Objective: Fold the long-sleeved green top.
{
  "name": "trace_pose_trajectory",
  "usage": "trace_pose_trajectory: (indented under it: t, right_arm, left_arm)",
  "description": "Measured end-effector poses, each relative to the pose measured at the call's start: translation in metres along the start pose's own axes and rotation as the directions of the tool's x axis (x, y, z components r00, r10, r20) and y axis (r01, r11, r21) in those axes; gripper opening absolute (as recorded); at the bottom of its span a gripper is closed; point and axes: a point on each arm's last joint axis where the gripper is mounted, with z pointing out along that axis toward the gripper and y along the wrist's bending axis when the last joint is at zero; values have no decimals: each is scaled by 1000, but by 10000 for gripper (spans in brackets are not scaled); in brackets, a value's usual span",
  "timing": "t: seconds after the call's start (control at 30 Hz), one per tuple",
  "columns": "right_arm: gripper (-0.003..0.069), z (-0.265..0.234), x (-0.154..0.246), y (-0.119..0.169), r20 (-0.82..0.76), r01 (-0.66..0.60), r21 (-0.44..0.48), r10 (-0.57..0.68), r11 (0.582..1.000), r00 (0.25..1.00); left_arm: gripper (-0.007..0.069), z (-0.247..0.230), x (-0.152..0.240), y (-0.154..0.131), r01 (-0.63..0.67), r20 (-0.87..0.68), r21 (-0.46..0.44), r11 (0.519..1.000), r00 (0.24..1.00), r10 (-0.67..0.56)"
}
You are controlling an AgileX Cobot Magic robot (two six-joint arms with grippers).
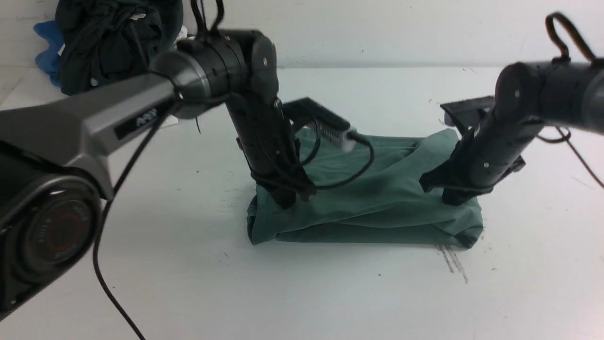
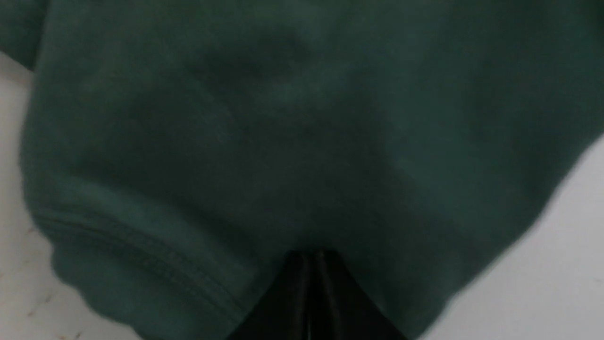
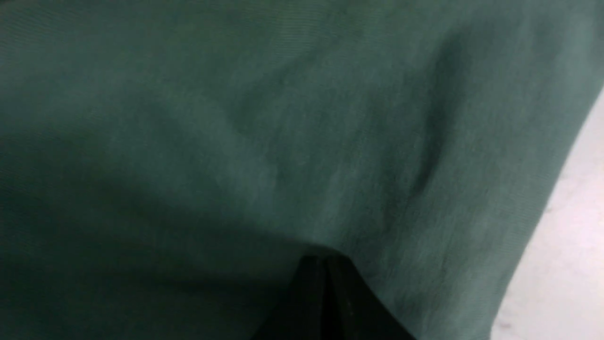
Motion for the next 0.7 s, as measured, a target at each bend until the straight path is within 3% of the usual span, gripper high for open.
trace_pose_trajectory:
  t: [0.1, 0.33, 0.43, 0.57, 0.7]
  right_arm:
    - [-14, 8, 7, 0, 38, -12, 2, 12, 1000, 999]
    - [-14, -14, 4, 1, 78, 10, 3, -10, 1000, 997]
    - [-14, -50, -4, 3, 168, 31, 13, -33, 999, 985]
    - [-14, -128, -16, 7, 418, 66, 60, -85, 996, 905]
    - [-14, -144, -18, 6, 490, 65, 82, -97, 995, 867]
  left_arm:
    - [-7, 26, 4, 4, 22, -63, 19, 1000, 998, -21]
    - [-7, 8, 4, 1, 17, -44, 12, 1000, 999, -16]
    - [-7, -26, 4, -6, 1, 10, -14, 1000, 1000, -1]
    - [-7, -118, 13, -27, -27, 189, -91, 995, 981, 44]
    - [-7, -177, 32, -43, -21, 277, -172, 985, 958, 68]
